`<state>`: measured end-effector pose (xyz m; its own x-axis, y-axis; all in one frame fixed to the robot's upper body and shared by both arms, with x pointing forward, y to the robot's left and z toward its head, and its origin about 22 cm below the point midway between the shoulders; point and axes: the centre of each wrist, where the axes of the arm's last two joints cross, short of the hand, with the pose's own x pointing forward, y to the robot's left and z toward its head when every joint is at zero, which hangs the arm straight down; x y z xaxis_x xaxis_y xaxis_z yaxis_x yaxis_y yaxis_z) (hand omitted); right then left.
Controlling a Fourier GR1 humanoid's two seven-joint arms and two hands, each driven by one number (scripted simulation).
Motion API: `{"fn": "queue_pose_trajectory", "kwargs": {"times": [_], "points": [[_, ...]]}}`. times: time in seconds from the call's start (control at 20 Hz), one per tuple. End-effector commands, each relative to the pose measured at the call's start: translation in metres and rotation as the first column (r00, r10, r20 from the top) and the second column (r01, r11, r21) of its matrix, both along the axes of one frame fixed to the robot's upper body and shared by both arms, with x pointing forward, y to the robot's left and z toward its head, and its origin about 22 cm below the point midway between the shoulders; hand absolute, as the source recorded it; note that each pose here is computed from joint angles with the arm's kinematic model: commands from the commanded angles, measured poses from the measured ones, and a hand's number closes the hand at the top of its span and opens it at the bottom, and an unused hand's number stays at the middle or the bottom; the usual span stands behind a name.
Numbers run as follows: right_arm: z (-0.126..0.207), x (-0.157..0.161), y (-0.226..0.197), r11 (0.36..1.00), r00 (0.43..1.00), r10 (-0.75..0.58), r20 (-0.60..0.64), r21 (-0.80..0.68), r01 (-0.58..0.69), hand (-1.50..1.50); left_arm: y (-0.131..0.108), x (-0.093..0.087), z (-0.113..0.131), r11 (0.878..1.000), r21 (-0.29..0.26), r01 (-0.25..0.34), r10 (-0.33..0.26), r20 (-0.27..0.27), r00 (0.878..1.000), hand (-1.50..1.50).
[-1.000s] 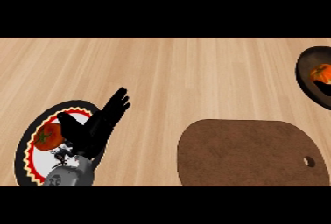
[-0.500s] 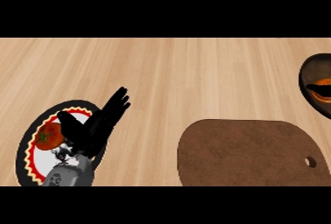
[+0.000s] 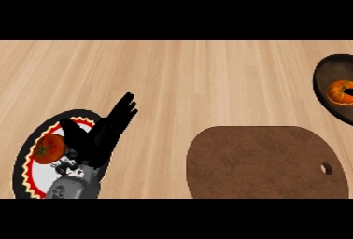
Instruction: Pick the squash from the cutting board and place it in the pan
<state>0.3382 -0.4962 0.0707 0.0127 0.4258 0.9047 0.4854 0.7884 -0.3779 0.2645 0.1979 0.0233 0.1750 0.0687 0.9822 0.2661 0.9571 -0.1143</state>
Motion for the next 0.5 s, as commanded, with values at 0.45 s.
{"fn": "queue_pose_trajectory", "kwargs": {"times": [0.45], "points": [[-0.001,-0.082,-0.070,0.955,0.966,0.259,0.016,0.146,-0.259,-1.50,0.009,-0.006,-0.003,1.000,0.002,-0.031,0.031,-0.010,0.999,0.00]]}}
